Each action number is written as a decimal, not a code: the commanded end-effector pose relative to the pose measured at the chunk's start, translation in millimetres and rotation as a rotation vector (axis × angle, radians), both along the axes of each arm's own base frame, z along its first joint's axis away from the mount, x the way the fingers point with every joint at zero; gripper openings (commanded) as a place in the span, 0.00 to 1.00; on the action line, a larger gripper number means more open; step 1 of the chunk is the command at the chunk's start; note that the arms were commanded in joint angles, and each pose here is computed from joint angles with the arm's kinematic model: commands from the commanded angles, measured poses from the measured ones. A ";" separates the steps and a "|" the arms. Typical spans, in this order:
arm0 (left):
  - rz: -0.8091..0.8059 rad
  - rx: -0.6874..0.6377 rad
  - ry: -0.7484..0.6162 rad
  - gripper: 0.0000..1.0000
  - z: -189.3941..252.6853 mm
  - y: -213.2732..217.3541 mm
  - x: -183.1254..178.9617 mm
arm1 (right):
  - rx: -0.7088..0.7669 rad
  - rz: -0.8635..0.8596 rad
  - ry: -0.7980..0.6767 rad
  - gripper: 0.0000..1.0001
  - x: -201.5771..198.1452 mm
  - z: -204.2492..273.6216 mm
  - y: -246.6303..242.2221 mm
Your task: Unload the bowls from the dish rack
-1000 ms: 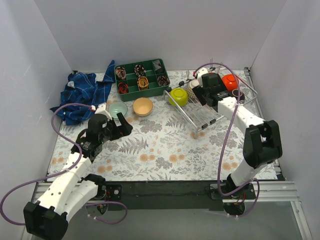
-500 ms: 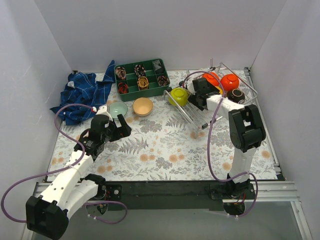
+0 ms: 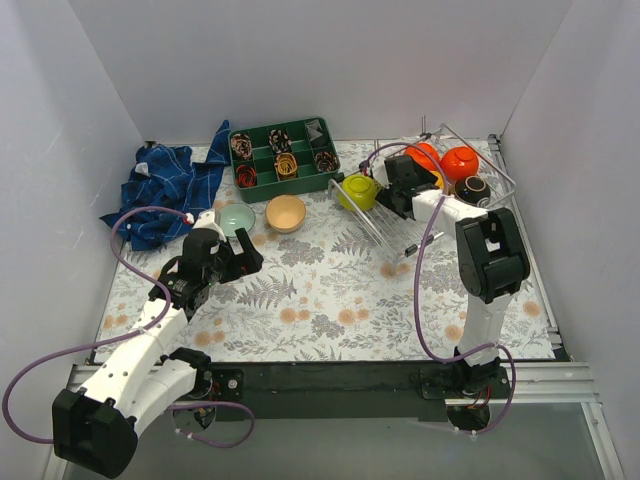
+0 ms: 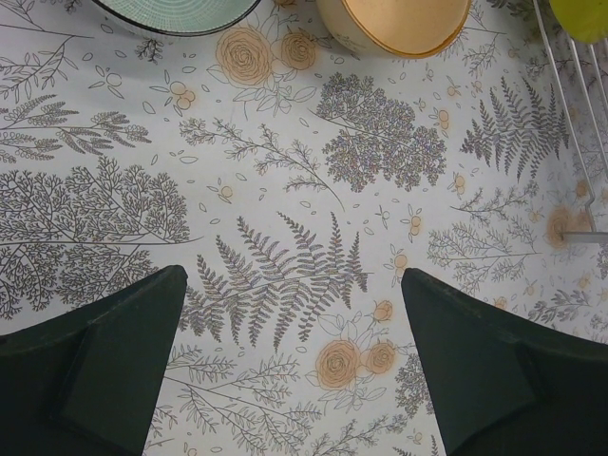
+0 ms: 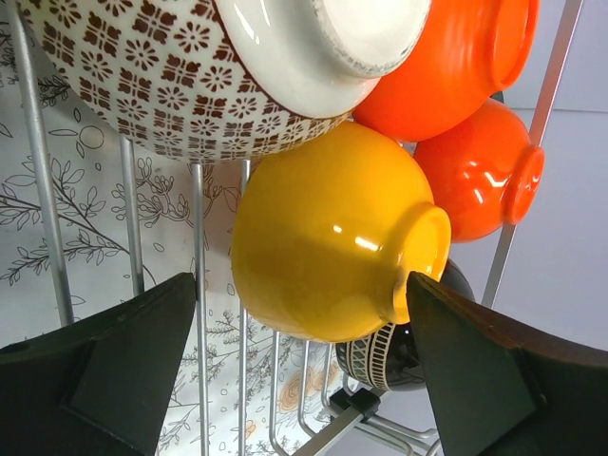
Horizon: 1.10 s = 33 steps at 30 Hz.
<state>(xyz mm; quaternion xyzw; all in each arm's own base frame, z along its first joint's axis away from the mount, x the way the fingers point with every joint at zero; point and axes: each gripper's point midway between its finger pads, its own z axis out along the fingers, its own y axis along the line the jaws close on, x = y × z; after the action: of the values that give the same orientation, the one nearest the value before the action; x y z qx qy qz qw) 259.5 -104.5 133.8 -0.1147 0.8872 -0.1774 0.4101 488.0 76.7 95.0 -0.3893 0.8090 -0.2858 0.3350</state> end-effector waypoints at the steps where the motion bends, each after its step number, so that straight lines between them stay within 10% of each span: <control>1: -0.003 0.002 -0.037 0.98 13.9 -0.5 5.3 | 0.033 -0.006 -0.177 0.98 17.7 65.8 -1.2; 33: -0.001 0.024 -0.013 0.98 9.9 2.8 1.0 | 0.045 -0.008 -0.036 0.99 13.2 -15.1 -6.8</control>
<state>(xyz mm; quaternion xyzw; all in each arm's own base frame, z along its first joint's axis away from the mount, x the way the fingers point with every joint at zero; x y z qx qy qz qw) 256.0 -102.9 126.7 -0.1122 0.8951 -0.1689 0.3970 499.4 71.5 94.6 -0.3829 0.8028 -0.2841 0.3580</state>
